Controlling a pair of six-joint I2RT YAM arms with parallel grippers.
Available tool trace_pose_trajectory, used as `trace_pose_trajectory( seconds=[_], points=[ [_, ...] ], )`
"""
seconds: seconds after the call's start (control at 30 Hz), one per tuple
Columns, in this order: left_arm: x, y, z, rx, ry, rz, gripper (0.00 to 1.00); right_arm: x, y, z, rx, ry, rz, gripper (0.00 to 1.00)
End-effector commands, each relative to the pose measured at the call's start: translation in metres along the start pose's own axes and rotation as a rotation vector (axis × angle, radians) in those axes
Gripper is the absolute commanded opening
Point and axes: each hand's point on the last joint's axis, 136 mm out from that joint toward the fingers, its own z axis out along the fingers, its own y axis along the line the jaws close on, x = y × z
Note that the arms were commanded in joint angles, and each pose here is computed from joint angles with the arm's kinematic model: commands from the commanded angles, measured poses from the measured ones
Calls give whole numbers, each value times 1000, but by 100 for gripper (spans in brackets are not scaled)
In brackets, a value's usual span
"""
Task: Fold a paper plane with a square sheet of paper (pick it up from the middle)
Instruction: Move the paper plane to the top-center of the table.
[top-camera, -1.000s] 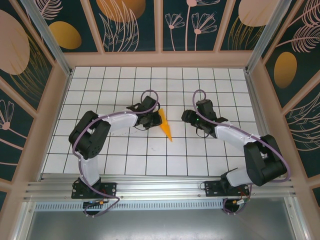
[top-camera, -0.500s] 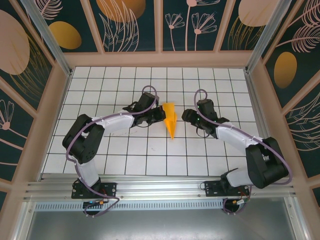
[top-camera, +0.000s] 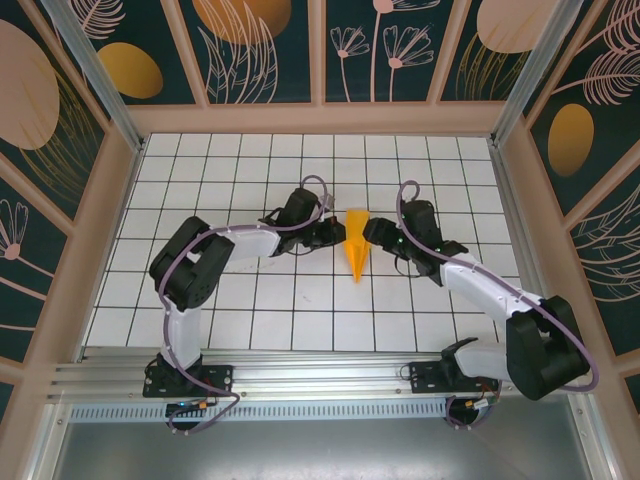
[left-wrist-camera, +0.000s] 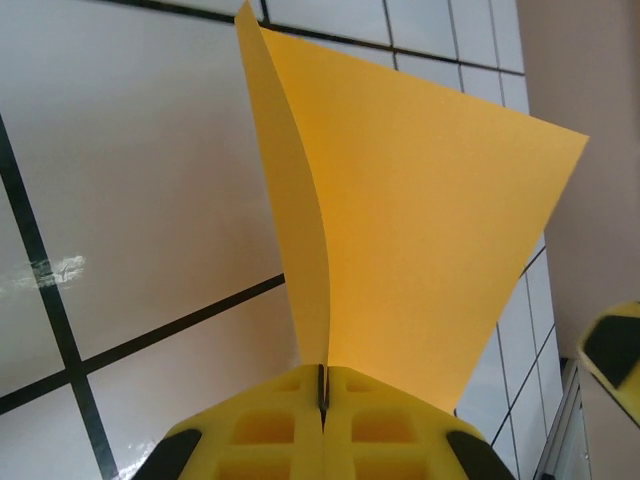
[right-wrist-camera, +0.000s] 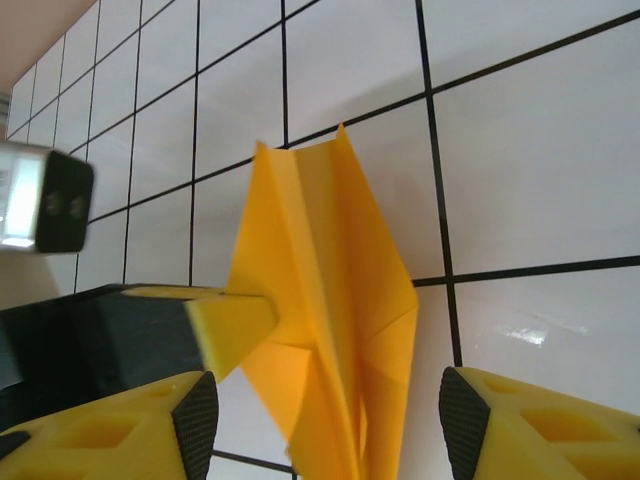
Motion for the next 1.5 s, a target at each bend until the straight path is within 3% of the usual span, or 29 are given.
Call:
trace_pose_trajectory(
  seconds=[0.0,0.43,1.03,1.47],
  points=[
    [-10,-9,5,72,-11,32,0,13,3,6,0,27,-13,60],
    [-1,20,3,58,-5,-23,0,48,4,44,106,153,-88,58],
    [4,40,6,17,11,-55,0,63,6,69,136,232,-133,56],
    [5,47,5,-4,11,-56,0,68,-4,79,214,253,-155,32]
  ],
)
